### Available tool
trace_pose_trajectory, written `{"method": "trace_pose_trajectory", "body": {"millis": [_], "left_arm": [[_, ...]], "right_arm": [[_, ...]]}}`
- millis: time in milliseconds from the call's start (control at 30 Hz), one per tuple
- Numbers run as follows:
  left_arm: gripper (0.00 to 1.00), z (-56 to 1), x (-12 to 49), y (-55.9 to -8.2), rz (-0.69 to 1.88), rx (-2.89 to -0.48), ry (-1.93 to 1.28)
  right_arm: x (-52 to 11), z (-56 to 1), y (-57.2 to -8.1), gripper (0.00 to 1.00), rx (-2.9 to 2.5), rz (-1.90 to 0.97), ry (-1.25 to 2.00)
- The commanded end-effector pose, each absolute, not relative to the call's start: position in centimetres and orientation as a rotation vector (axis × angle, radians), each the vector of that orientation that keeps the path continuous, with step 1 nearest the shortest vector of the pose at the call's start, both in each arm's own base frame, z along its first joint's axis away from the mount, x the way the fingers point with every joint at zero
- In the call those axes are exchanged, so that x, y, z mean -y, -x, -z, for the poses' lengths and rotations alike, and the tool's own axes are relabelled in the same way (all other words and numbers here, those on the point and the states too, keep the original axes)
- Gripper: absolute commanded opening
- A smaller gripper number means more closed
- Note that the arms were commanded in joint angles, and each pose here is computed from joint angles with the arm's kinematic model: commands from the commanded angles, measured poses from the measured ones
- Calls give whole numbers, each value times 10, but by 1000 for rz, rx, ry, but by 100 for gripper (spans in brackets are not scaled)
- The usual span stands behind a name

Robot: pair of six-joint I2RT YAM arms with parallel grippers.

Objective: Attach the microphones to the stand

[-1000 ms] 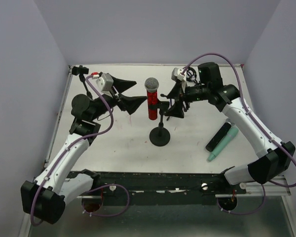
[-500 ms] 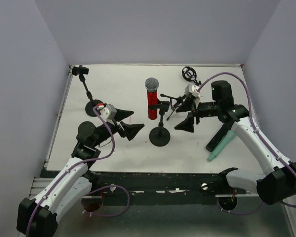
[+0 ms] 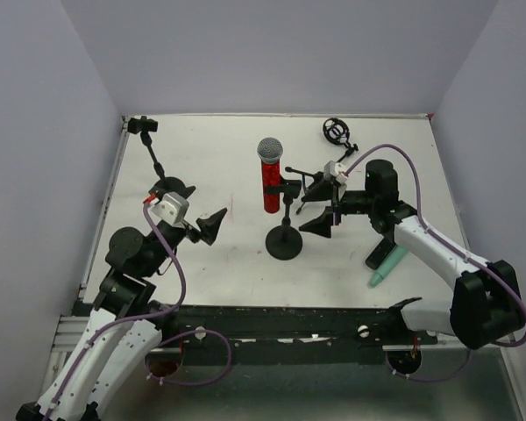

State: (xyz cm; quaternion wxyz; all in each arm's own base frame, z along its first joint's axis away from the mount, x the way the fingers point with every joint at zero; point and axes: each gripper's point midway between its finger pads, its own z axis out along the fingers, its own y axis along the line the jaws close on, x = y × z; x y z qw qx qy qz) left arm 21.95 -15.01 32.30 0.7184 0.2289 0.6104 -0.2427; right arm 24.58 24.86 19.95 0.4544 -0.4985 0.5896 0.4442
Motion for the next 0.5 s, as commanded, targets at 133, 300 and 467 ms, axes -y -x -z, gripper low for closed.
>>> {"method": "trace_pose_trajectory", "body": {"millis": [133,300,467], "left_arm": [[98,-261,106,-232,261,-1550,-450],[98,-265,101,-232,234,-1540,-431],[98,-267,101,-231,237,-1517,-433]], "right_arm": [[-271,-246,-284,92,-1252,-1093,1110],[-283,-240,-269,85,-1225,-1178,1146],[-289,-244,-263,81,-1204,-1204,1155]]}}
